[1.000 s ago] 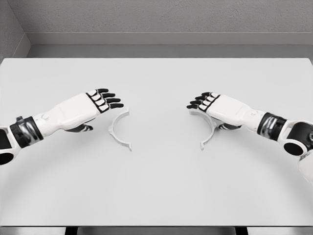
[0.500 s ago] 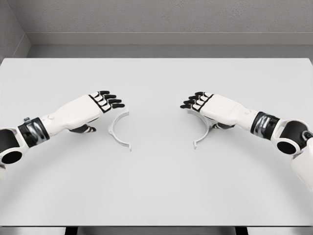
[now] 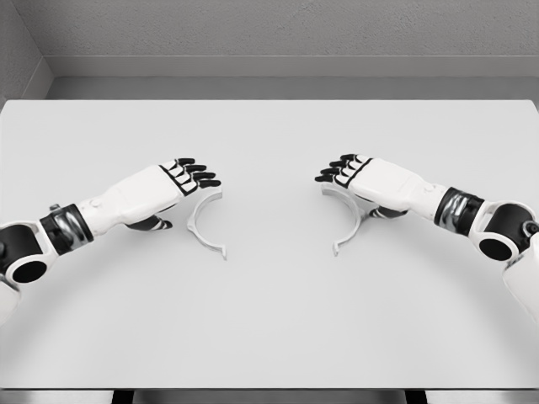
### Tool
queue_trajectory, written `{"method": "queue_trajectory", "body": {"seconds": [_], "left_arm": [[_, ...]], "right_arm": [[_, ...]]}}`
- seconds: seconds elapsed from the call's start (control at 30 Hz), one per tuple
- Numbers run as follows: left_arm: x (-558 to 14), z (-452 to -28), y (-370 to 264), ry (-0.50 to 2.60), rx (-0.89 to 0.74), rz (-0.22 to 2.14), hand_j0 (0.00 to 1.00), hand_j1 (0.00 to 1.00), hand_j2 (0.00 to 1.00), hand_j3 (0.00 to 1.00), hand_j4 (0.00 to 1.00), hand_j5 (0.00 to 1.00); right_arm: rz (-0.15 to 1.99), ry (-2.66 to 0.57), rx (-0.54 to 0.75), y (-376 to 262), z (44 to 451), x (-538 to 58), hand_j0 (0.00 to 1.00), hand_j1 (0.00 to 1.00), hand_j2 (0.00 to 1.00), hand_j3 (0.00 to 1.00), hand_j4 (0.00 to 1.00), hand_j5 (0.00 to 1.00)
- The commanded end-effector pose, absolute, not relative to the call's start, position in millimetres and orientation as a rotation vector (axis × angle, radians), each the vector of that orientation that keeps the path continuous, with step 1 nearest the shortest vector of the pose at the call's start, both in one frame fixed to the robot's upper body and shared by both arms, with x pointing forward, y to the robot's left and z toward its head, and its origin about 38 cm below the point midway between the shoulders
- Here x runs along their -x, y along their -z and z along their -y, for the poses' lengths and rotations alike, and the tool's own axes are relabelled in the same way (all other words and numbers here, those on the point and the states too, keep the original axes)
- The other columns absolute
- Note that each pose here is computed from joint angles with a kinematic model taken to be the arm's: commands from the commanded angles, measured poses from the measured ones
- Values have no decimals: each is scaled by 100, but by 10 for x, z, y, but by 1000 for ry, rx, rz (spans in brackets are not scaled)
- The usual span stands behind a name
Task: Assemble PVC drainage pipe clamps
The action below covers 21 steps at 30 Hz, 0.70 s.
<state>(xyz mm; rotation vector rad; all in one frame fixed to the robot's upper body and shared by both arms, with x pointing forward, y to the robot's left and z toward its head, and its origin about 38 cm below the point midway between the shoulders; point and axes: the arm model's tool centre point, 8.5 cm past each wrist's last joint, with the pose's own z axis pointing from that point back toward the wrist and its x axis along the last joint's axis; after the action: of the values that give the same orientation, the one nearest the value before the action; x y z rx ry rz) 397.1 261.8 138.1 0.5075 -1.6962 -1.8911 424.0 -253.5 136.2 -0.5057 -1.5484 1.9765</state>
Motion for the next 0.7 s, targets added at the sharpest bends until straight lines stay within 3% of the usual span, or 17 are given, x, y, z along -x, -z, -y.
{"method": "queue_trajectory", "body": {"seconds": [0.0, 0.67], "left_arm": [[-3971, -2593, -1380, 1880, -499, 1707, 100, 100, 100, 100, 100, 100], [-3987, -2397, -1241, 1875, -470, 1714, 100, 100, 100, 100, 100, 100]], "right_arm": [[1558, -1966, 495, -1355, 2503, -4241, 100, 100, 100, 100, 100, 100], [1595, -1971, 479, -1361, 2272, -4302, 100, 100, 100, 100, 100, 100]]}}
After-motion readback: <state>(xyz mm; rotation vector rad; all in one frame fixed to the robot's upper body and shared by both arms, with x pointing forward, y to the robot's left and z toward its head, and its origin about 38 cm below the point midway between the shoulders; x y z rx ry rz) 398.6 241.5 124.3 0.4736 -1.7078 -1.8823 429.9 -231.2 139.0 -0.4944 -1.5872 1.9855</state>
